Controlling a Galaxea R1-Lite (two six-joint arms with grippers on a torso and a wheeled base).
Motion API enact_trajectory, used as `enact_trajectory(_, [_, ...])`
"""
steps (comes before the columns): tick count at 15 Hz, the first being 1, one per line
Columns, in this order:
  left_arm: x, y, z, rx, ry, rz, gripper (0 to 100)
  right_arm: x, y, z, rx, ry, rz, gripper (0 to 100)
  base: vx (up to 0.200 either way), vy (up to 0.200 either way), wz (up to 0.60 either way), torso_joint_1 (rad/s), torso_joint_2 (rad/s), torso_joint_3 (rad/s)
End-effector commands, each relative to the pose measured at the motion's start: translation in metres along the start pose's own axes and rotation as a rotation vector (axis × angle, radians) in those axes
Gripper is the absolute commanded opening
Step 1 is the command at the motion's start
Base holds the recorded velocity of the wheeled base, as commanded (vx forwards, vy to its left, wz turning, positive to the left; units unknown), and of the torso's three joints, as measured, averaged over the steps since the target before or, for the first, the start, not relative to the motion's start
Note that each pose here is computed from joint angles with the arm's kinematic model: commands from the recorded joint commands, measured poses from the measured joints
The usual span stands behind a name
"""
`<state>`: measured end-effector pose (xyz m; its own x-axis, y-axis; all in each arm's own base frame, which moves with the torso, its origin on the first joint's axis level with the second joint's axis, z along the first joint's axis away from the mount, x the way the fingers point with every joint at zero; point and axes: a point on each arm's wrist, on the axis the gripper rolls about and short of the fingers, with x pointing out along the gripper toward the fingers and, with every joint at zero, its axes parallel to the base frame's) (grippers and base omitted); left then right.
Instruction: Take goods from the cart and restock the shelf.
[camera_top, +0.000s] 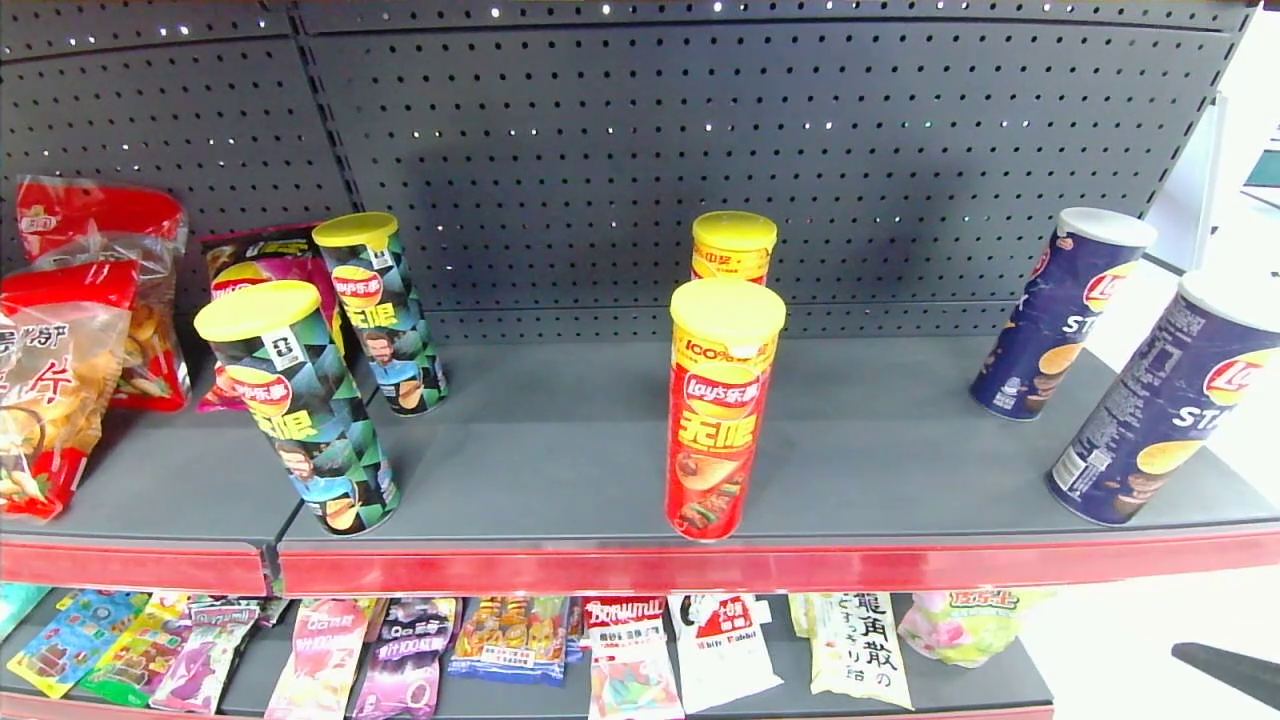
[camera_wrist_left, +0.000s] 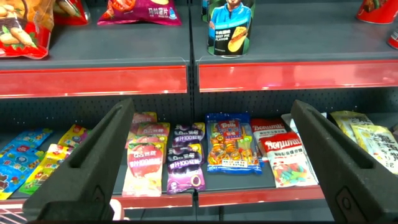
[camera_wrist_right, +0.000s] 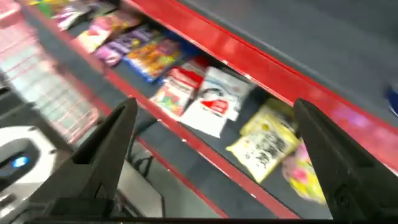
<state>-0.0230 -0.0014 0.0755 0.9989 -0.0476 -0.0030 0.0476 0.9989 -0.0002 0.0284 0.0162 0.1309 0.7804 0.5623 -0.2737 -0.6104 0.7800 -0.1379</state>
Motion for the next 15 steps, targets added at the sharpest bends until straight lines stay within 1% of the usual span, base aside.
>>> enact_trajectory(1, [0.0, 0.0, 0.0, 0.0, 0.002, 0.0, 100, -0.021, 0.015, -0.039, 0.008, -0.078, -0.225, 100, 0.0, 0.0, 0.0, 0.0, 0.0, 0.0])
enact_trajectory(2, [0.0, 0.0, 0.0, 0.0, 0.002, 0.0, 100, -0.024, 0.021, -0.053, 0.029, -0.113, -0.336, 100, 0.0, 0.0, 0.0, 0.0, 0.0, 0.0])
enact_trajectory(3, [0.0, 0.0, 0.0, 0.0, 0.002, 0.0, 100, -0.026, 0.023, -0.054, 0.044, -0.147, -0.38, 100, 0.0, 0.0, 0.0, 0.0, 0.0, 0.0])
enact_trajectory(4, [0.0, 0.0, 0.0, 0.0, 0.002, 0.002, 100, -0.031, 0.028, -0.055, 0.071, -0.216, -0.464, 100, 0.0, 0.0, 0.0, 0.0, 0.0, 0.0])
enact_trajectory(5, [0.0, 0.0, 0.0, 0.0, 0.002, 0.0, 100, -0.031, 0.027, -0.056, 0.067, -0.219, -0.478, 100, 0.0, 0.0, 0.0, 0.0, 0.0, 0.0])
enact_trajectory(6, [0.0, 0.0, 0.0, 0.0, 0.002, 0.0, 100, -0.033, 0.028, -0.058, 0.073, -0.251, -0.513, 100, 0.0, 0.0, 0.0, 0.0, 0.0, 0.0])
enact_trajectory(7, [0.0, 0.0, 0.0, 0.0, 0.002, 0.0, 100, -0.034, 0.027, -0.059, 0.121, -0.254, -0.57, 100, 0.0, 0.0, 0.0, 0.0, 0.0, 0.0])
enact_trajectory(8, [0.0, 0.0, 0.0, 0.0, 0.002, 0.0, 100, -0.034, 0.026, -0.062, 0.192, -0.229, -0.63, 100, 0.0, 0.0, 0.0, 0.0, 0.0, 0.0])
enact_trajectory(9, [0.0, 0.0, 0.0, 0.0, 0.002, 0.002, 100, -0.034, 0.026, -0.065, 0.235, -0.213, -0.653, 100, 0.0, 0.0, 0.0, 0.0, 0.0, 0.0])
enact_trajectory(15, [0.0, 0.0, 0.0, 0.0, 0.002, 0.002, 100, -0.034, 0.026, -0.064, 0.229, -0.219, -0.646, 100, 0.0, 0.0, 0.0, 0.0, 0.0, 0.0])
